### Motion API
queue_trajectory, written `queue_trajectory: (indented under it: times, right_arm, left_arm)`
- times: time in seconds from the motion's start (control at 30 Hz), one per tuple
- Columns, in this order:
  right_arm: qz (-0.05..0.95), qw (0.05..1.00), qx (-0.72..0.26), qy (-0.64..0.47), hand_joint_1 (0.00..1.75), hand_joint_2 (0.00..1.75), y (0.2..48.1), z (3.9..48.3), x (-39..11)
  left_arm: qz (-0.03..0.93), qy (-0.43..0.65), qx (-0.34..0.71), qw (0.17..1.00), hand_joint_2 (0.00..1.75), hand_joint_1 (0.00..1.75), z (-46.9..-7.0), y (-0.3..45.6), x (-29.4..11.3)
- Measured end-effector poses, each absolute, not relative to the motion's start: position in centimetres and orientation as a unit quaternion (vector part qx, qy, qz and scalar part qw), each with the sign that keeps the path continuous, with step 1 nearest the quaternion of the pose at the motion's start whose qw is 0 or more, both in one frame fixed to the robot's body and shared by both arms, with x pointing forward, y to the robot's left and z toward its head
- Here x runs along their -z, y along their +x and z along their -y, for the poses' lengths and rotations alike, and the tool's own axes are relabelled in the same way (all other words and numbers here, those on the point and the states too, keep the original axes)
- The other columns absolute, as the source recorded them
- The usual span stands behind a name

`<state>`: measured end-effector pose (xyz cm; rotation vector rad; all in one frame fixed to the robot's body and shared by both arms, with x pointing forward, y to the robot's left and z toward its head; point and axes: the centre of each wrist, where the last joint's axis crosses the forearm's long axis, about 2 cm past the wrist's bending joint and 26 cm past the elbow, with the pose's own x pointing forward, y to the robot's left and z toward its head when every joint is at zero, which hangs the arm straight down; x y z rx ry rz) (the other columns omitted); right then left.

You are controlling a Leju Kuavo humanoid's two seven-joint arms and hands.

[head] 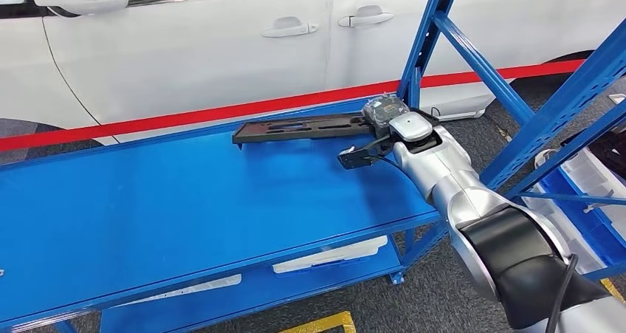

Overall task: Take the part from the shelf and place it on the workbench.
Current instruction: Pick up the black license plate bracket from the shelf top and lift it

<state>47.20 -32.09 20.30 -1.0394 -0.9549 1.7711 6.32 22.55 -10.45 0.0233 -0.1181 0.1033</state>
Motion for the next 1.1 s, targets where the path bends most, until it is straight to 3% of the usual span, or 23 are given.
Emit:
queue_trajectory:
  times: [0.37,0.57,0.7,0.97,1.07,1.1]
  right_arm:
    - [0.441,0.374,-0.703,-0.415,1.75,1.75,47.3,29.3,-20.7]
    - [0.503,0.302,-0.693,-0.419,1.75,1.75,46.5,25.3,-21.1]
    - [0.552,0.254,-0.675,-0.419,1.75,1.75,45.6,22.2,-23.4]
    - [0.616,0.176,-0.631,-0.437,1.75,1.75,43.2,20.9,-29.1]
    - [0.628,0.161,-0.620,-0.442,1.75,1.75,42.2,21.5,-30.0]
    - [0.633,0.157,-0.618,-0.440,1.75,1.75,42.1,21.6,-30.4]
  left_arm:
    - [0.057,0.012,-0.061,0.996,0.00,0.00,-22.2,6.3,10.4]
    - [0.057,0.022,-0.078,0.995,0.00,0.00,-22.1,6.3,10.4]
    - [0.063,0.028,-0.079,0.994,1.75,0.00,-22.0,6.2,10.4]
    - [0.138,0.045,-0.023,0.989,1.75,0.00,-22.1,6.1,10.4]
    - [0.159,0.041,-0.010,0.986,0.44,0.00,-22.1,6.2,10.4]
    - [0.159,0.033,-0.016,0.987,0.44,0.00,-22.1,6.2,10.4]
